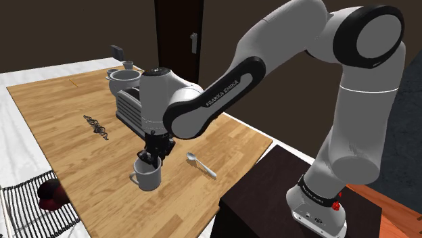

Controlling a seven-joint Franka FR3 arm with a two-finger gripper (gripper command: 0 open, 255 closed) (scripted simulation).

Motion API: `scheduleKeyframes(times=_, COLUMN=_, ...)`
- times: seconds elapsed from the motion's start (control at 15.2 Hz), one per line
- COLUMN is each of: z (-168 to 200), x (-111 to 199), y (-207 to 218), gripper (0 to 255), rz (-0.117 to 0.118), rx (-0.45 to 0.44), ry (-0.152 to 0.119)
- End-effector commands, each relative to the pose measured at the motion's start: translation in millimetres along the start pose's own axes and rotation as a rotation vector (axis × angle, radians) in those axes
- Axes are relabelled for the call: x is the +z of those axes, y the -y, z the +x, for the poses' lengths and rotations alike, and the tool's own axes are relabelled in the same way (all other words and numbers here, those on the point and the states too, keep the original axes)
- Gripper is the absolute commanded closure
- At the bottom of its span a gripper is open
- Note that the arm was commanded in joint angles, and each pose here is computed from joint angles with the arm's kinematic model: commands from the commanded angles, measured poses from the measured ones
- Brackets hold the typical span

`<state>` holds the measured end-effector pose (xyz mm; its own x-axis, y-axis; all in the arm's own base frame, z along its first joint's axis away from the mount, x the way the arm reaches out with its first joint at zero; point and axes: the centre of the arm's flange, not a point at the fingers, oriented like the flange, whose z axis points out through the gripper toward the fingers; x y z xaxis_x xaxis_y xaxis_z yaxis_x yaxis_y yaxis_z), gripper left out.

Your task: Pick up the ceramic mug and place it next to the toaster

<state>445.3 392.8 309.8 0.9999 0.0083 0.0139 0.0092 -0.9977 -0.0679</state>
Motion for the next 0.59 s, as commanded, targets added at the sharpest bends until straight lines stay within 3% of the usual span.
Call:
scheduleKeyframes(times=0.0, z=-2.0, x=-10.9, y=1.0, gripper=255, rz=0.000, rx=0.000, ry=0.000)
scheduleKeyframes(times=0.53, z=-1.4, x=-53.0, y=3.8, gripper=255, rz=0.000, rx=0.000, ry=0.000)
